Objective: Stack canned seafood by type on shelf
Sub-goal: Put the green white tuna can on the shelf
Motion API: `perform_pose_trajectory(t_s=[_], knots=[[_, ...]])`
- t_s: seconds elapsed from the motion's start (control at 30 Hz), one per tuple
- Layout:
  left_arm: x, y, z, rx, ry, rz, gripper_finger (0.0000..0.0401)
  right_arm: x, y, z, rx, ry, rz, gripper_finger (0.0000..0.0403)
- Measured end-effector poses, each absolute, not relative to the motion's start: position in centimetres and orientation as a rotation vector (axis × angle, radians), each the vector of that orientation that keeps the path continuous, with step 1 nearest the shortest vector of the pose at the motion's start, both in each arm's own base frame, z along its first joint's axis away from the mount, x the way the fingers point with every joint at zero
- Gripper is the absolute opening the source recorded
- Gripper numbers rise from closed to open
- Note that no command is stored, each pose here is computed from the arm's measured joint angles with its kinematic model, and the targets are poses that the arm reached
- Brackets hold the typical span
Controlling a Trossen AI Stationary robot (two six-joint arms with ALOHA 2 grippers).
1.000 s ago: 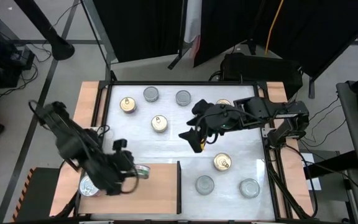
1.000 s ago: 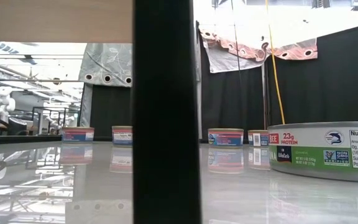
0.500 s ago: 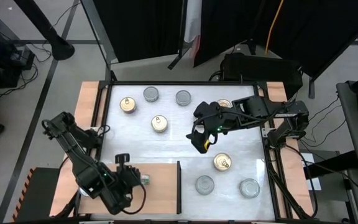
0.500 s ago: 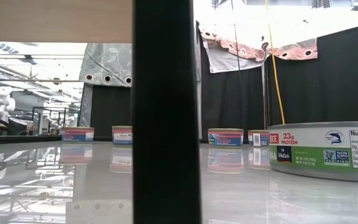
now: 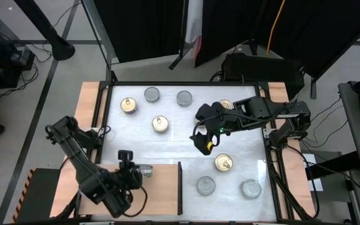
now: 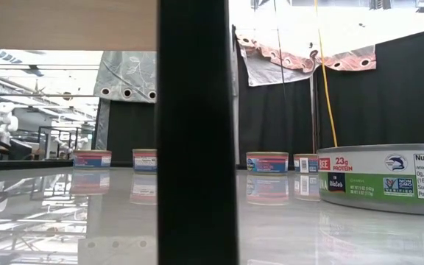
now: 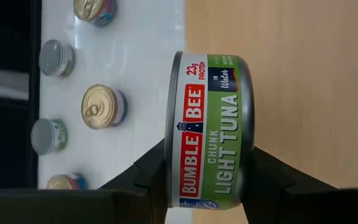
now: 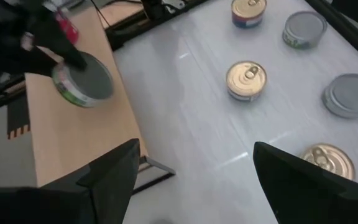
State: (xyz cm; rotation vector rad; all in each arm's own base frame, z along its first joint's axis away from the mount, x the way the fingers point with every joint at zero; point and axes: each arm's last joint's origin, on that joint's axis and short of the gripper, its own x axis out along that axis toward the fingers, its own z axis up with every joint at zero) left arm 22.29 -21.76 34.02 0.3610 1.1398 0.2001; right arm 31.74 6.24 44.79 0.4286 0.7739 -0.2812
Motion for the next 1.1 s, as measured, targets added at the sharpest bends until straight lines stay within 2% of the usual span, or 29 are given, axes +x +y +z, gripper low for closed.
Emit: perform_pose_trajectory(t_s=[0.23,0.5,0.7,0.93,1.1], knots=[[22.5,-23.4,34.1,0.434,1.097,0.167,0.0146,31.6,6.2,44.6,0.424,0.795,-0.293,0.0304],[23.5,-24.8,31.8,0.507,1.167,0.153,0.0155,31.6,5.9,44.6,0.415,0.794,-0.298,0.0304],[23.5,-25.4,31.3,0.431,1.242,0.077,0.0214,31.6,5.8,44.6,0.416,0.794,-0.301,0.0304],[23.1,-25.9,31.2,0.322,1.369,-0.042,0.0224,31.6,5.8,44.6,0.414,0.794,-0.299,0.0304],[22.9,-25.8,31.9,0.282,1.348,-0.074,0.0225,31.7,5.8,44.6,0.412,0.794,-0.294,0.0304]])
